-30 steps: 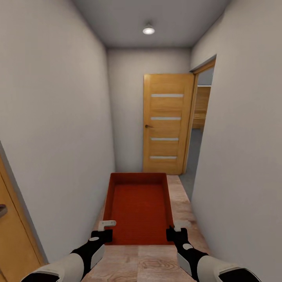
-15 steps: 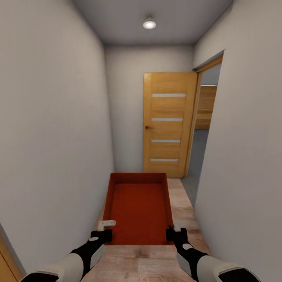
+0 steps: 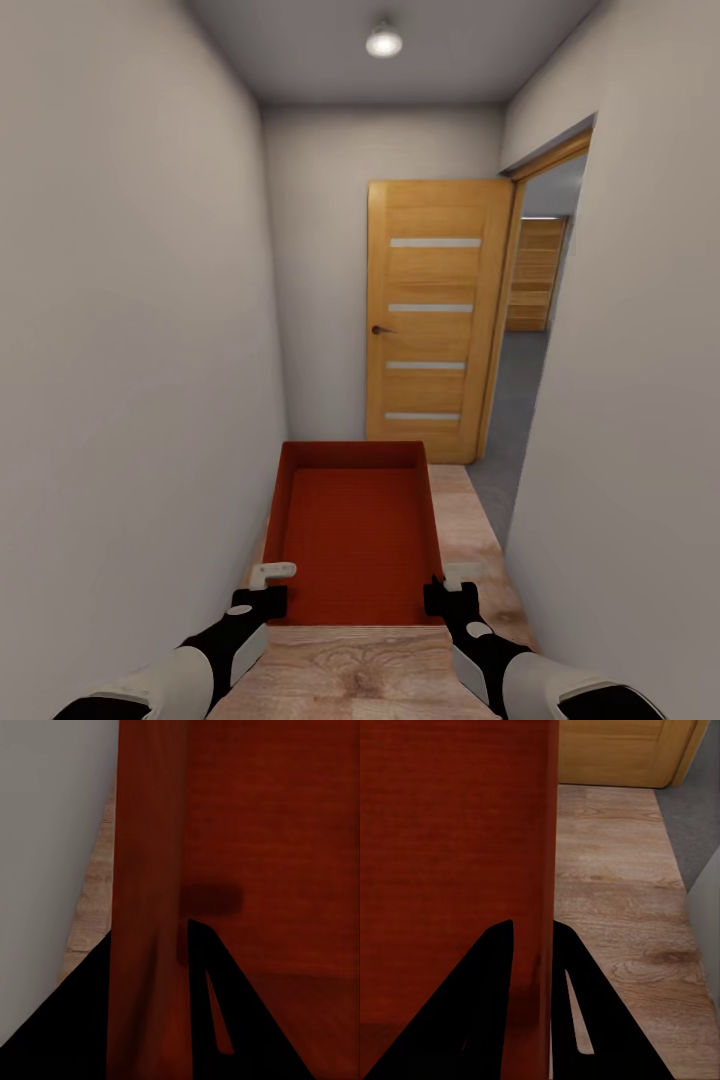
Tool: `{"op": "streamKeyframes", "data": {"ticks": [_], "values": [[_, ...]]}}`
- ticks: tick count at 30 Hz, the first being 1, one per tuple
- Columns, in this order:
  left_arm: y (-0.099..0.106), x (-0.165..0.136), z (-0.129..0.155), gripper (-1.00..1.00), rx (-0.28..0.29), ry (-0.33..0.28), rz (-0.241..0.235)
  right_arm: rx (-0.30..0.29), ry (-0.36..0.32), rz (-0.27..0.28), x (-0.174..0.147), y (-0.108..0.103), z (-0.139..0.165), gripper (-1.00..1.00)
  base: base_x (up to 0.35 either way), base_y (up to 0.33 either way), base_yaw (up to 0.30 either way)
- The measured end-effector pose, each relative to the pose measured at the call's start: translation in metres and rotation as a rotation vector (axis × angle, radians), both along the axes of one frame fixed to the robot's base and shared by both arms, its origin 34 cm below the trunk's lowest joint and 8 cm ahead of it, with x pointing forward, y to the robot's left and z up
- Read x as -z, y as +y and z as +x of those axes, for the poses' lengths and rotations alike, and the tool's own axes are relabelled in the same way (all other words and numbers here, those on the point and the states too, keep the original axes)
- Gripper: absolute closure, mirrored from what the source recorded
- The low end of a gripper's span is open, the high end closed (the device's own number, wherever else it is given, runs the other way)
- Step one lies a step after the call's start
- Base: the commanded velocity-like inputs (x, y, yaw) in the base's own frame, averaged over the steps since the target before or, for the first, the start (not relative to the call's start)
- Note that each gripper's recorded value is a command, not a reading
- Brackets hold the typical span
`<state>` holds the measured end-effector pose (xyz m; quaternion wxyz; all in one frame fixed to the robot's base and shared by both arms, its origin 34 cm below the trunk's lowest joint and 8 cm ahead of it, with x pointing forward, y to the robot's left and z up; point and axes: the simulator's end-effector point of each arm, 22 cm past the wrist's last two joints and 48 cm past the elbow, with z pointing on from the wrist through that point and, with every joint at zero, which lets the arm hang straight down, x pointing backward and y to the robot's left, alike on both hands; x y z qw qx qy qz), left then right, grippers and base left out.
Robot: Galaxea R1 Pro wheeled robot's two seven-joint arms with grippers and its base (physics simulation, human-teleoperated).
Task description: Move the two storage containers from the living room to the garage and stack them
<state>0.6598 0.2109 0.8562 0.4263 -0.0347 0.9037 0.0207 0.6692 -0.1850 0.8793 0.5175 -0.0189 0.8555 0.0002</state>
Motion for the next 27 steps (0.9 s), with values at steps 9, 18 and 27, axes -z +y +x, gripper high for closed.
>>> {"op": "streamKeyframes", "data": {"ticks": [9,18,27], "values": [[-0.0008,-0.0001,-0.0001,1.0,-0.001,0.0,0.0,-0.001,0.0,-0.001,-0.0001,-0.0008,0.0003,1.0,0.323,0.0,0.0],[-0.0008,-0.0001,-0.0001,1.0,-0.001,0.0,0.0,-0.001,0.0,-0.001,-0.0001,-0.0008,0.0002,1.0,0.323,0.0,0.0],[-0.0008,0.0,-0.0001,1.0,-0.001,0.0,0.0,-0.001,0.0,0.0,0.0,-0.0008,0.0002,1.0,0.323,0.0,0.0]]}}
